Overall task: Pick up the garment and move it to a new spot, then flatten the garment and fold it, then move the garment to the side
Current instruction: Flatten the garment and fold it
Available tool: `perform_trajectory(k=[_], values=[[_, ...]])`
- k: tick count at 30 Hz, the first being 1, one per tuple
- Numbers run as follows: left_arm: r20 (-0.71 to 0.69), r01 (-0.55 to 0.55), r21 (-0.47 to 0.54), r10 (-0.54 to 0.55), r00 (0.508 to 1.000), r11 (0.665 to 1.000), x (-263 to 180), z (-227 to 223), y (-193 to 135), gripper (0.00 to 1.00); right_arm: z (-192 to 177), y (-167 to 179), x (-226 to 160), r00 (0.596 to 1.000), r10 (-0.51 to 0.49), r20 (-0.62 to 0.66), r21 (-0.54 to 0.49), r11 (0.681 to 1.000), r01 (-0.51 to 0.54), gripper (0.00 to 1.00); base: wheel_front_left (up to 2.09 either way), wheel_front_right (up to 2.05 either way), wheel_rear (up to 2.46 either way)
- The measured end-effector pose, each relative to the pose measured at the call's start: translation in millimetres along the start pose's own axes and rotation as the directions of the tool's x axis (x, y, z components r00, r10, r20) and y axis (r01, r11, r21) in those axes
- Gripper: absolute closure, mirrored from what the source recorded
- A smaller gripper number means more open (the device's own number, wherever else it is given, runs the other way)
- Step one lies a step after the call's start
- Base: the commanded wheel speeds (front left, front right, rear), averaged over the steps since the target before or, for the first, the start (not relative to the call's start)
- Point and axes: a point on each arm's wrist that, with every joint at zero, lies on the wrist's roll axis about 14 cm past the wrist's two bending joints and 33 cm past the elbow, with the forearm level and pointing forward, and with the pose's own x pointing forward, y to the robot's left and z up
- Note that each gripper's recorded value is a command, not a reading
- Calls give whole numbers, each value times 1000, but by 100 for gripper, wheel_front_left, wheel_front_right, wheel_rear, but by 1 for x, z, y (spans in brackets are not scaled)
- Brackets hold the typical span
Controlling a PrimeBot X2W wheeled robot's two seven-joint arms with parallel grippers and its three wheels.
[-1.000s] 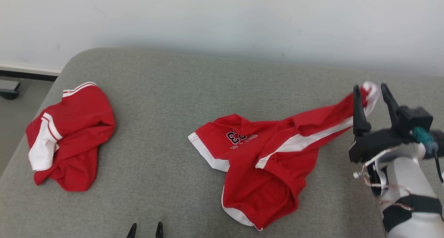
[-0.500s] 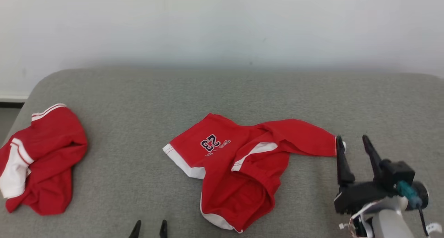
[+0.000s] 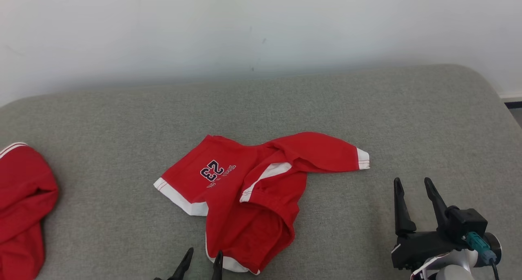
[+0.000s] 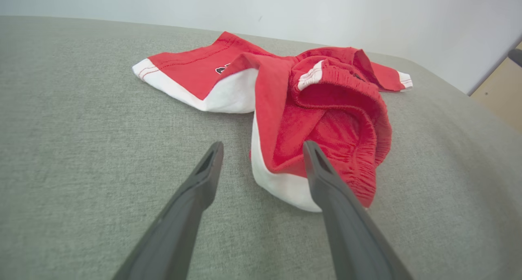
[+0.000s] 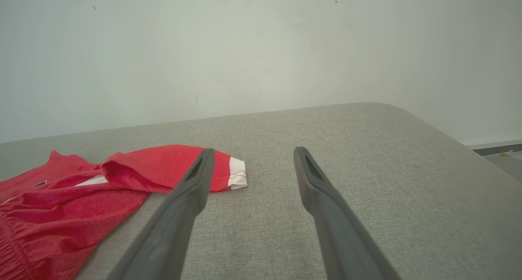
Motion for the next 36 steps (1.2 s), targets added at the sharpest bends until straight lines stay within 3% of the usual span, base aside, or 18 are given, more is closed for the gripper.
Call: perform_trajectory(k=[6, 15, 17, 21, 27, 36], values=[[-23, 39, 1, -39, 999, 999, 15, -5, -10, 0, -7, -8, -7, 1000, -21, -20, -4, 1000, 21, 0, 0, 0, 0], [-33, 54, 2, -54, 998, 999, 23, -7, -14, 0, -34, 58, -19, 979, 177, -99, 56, 984, -172, 0, 0, 0, 0], [-29, 47, 5, -47, 998, 999, 22, -6, -12, 0, -40, 82, -23, 962, 248, -115, 85, 967, -239, 0, 0, 0, 0], [-19, 24, 8, -24, 1000, 1000, 18, -4, -5, 0, -54, 140, -42, 897, 416, -151, 179, 904, -389, 0, 0, 0, 0], [5, -29, 14, 29, 1000, 999, 10, 3, 9, 0, -76, 183, -68, 786, 576, -224, 255, 813, -523, 0, 0, 0, 0], [10, -108, 6, 108, 994, 994, -7, 3, 29, 0, -90, 205, -69, 710, 649, -274, 302, 759, -577, 0, 0, 0, 0]])
